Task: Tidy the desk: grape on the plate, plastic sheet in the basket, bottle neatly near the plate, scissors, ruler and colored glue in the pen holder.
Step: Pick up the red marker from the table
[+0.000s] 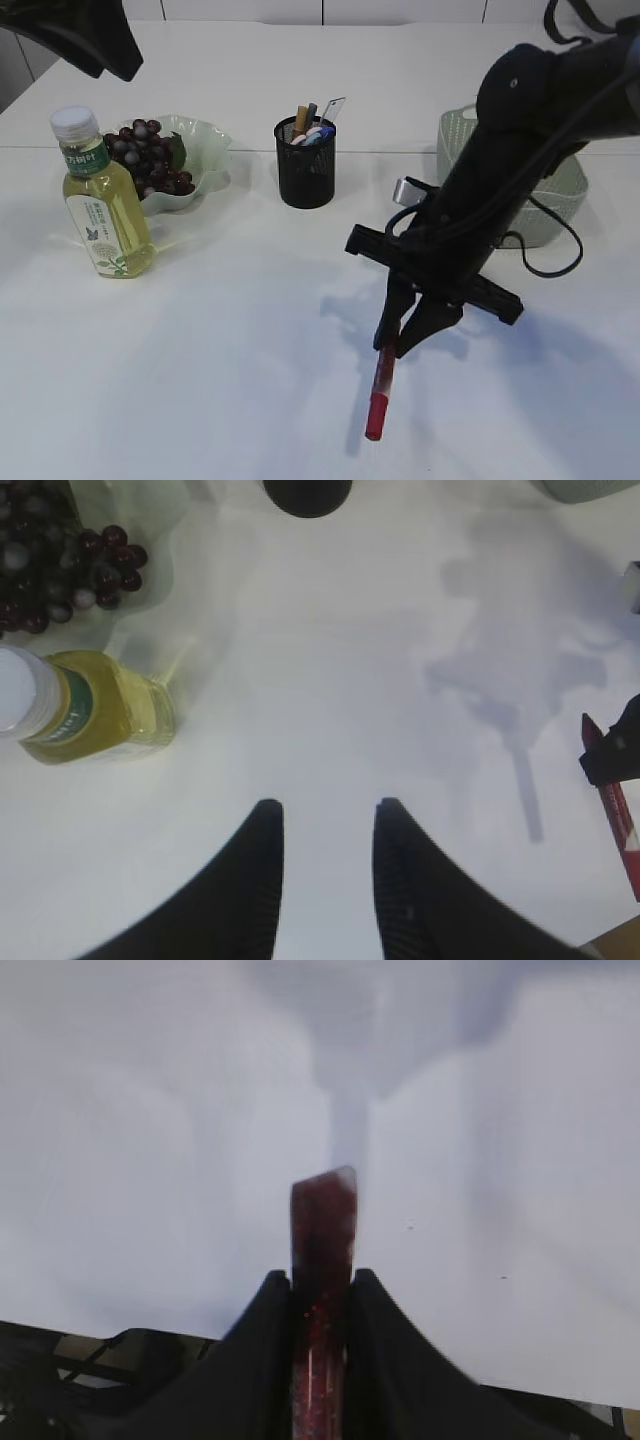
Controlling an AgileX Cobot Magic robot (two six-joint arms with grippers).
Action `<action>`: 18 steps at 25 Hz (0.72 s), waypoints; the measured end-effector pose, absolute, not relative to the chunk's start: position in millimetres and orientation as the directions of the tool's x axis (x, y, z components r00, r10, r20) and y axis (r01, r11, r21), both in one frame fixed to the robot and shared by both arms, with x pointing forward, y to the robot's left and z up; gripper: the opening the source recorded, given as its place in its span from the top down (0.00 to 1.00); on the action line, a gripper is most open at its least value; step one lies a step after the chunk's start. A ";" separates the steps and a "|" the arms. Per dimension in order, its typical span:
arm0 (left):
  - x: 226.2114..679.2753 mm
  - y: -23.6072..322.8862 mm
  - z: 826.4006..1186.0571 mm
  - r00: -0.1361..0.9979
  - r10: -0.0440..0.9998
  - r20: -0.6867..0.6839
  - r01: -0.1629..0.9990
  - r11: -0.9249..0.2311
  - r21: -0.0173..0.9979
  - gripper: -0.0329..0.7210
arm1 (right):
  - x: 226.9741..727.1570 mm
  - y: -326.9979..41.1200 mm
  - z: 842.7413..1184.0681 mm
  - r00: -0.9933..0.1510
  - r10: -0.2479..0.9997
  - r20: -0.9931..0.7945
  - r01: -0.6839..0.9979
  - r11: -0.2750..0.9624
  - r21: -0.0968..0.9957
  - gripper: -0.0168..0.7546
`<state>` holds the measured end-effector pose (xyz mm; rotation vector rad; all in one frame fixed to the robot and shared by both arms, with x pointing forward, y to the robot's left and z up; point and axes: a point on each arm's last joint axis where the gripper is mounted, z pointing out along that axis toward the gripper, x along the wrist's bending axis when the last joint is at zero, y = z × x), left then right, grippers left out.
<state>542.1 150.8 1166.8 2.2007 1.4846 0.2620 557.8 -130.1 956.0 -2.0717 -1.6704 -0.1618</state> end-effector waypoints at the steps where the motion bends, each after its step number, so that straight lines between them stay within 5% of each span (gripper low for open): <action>1: 542.2 151.0 1166.8 0.396 0.913 -0.097 0.822 -0.305 0.480 0.65 | 559.2 -128.8 960.3 0.243 0.891 0.384 0.949 -0.136 -0.285 0.78; 18: 544.9 156.7 1166.6 0.461 0.887 0.021 0.771 -0.412 0.485 0.65 | 585.5 -114.9 1013.4 0.247 0.771 0.586 0.962 -0.124 -0.242 0.78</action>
